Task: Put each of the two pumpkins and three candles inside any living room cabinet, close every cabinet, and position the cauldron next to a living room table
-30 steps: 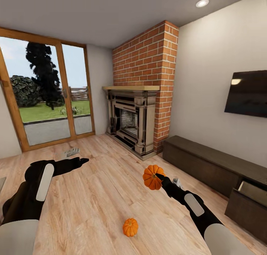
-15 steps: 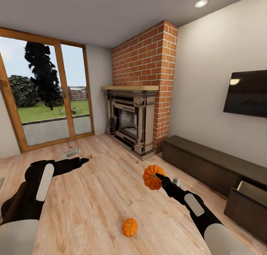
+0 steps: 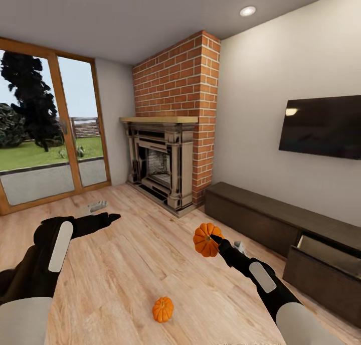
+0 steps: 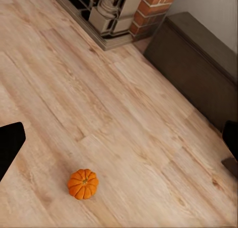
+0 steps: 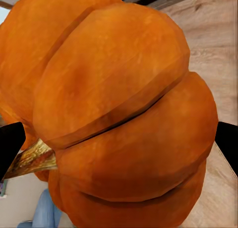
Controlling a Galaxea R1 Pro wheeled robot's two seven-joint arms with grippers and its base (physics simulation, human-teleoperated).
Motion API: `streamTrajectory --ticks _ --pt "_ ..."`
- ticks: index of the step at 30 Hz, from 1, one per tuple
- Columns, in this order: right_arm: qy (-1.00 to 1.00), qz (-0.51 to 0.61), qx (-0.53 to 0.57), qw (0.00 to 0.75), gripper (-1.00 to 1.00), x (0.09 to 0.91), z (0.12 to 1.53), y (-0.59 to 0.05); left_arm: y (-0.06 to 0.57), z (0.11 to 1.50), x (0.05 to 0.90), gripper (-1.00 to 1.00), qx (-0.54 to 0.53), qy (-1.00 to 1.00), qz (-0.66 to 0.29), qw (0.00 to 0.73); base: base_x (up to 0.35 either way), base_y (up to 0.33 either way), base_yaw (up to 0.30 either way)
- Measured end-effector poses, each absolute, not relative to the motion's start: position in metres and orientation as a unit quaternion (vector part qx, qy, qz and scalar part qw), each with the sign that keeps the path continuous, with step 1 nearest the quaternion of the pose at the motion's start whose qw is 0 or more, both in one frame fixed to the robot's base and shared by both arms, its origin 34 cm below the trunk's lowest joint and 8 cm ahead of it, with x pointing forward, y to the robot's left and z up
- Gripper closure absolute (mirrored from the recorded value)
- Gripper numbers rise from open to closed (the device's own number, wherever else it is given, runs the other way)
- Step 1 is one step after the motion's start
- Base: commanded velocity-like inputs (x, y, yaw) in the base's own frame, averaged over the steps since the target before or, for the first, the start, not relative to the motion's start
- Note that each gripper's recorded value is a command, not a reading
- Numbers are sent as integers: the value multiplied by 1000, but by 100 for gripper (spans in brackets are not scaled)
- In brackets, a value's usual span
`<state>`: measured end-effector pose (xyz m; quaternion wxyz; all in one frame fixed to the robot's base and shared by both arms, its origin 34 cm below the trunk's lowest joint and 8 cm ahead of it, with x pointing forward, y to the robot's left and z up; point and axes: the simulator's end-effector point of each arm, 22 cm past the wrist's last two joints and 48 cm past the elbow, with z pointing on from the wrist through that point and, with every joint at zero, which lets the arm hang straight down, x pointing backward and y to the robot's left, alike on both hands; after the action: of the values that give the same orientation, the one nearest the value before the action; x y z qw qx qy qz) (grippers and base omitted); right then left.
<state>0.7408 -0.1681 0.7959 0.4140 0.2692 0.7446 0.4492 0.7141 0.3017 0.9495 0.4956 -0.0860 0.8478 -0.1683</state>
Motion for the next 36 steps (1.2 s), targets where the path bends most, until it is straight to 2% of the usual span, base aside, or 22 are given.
streamTrajectory --ticks 11,36 --pt "744 449 268 416 100 741 798 -168 301 952 713 -100 -86 846 -169 498 38 -22 -226" --pt "743 451 269 416 100 741 800 -168 299 952 713 -100 -86 846 -176 496 114 29 -7"
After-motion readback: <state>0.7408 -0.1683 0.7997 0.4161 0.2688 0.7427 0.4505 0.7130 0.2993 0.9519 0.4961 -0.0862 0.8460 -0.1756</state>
